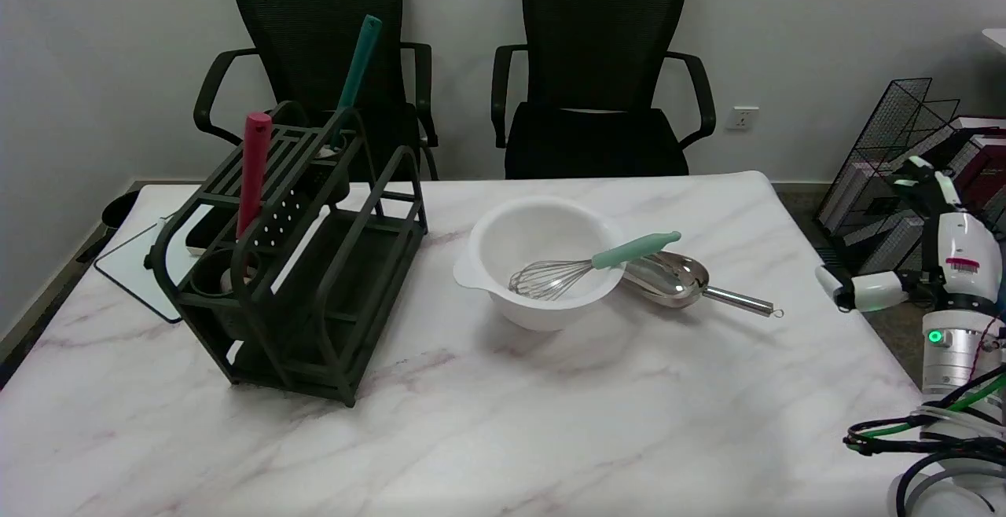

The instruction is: Pick up the whisk.

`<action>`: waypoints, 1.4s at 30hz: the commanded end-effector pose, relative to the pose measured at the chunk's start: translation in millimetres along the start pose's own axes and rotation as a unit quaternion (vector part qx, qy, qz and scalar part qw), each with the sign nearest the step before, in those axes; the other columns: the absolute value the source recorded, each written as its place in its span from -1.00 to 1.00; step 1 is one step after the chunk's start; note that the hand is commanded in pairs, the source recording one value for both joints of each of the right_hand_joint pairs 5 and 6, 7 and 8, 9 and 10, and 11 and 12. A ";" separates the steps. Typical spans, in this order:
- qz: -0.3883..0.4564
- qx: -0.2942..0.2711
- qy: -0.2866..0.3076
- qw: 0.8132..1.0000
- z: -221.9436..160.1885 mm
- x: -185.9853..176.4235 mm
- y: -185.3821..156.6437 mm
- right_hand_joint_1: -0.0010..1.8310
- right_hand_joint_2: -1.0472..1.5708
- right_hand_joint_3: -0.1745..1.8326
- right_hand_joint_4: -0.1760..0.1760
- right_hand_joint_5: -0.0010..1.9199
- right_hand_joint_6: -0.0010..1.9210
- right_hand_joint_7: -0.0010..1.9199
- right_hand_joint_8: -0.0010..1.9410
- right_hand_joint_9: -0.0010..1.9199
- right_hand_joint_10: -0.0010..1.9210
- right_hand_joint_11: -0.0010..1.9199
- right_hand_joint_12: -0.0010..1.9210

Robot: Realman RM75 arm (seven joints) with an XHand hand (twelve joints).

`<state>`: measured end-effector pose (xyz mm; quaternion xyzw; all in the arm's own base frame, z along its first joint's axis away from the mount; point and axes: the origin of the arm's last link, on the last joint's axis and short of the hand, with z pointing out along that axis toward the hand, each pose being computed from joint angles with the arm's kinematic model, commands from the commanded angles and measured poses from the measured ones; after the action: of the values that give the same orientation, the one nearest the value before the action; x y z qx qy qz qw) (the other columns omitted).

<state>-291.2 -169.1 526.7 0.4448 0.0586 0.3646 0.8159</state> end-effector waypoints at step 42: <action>0.630 -0.113 -0.168 0.750 -89.7 -131.9 -145.4 -0.06 -0.26 0.14 0.00 -0.88 -0.88 -0.59 -0.59 -0.67 -0.67 -0.84 -0.84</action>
<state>-322.8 -218.6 379.2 0.3768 -0.3422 0.7160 0.4777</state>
